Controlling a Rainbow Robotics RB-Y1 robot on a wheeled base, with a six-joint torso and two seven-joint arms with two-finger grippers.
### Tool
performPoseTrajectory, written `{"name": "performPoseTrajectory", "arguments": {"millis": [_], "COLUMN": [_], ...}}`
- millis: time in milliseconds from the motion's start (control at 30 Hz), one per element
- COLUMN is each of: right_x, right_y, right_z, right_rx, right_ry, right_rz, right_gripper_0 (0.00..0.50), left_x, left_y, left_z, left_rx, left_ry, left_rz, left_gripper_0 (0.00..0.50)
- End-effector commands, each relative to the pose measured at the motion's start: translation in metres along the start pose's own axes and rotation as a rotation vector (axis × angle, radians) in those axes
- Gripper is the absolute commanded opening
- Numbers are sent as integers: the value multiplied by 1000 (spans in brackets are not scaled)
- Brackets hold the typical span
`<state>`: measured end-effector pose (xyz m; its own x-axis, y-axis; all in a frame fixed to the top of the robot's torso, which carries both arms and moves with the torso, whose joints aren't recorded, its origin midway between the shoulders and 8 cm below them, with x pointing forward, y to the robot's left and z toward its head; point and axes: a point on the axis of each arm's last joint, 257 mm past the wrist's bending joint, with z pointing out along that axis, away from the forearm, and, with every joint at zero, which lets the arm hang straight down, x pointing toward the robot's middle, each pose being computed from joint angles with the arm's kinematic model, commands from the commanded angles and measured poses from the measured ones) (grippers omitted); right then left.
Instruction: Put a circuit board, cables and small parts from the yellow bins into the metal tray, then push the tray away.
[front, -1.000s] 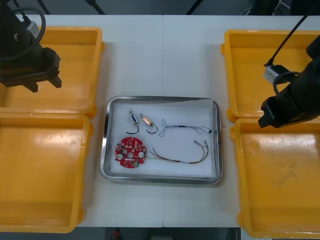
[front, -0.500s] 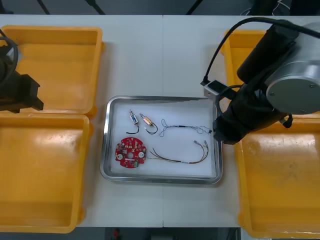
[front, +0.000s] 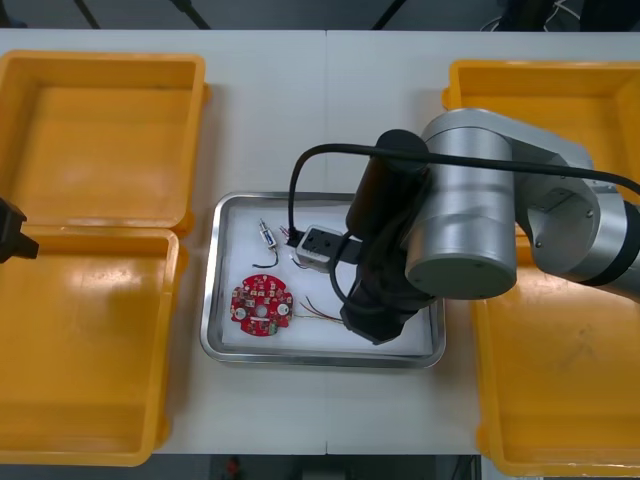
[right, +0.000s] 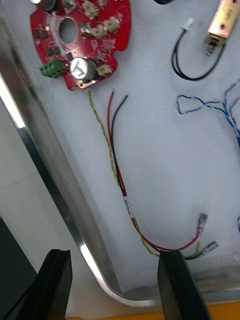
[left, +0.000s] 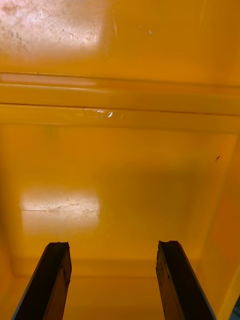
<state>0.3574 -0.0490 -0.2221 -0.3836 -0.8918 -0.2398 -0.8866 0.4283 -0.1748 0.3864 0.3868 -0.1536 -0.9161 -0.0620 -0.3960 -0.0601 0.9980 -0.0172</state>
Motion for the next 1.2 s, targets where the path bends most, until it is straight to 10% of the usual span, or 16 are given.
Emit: {"name": "performPoseTrajectory", "arguments": {"millis": [33, 1200], "right_x": [-27, -11], "right_y": [23, 67], "right_z": [2, 88], "right_rx": [33, 107], "right_ry": [-29, 50], "right_rz": [-194, -365], "right_gripper_0": [500, 481], "left_x": [5, 8], "left_y": [13, 17], "left_z": [-4, 17], "left_rx": [-39, -46], "left_ry": [-31, -55], "left_rz": [18, -40], "left_gripper_0": [500, 500]}}
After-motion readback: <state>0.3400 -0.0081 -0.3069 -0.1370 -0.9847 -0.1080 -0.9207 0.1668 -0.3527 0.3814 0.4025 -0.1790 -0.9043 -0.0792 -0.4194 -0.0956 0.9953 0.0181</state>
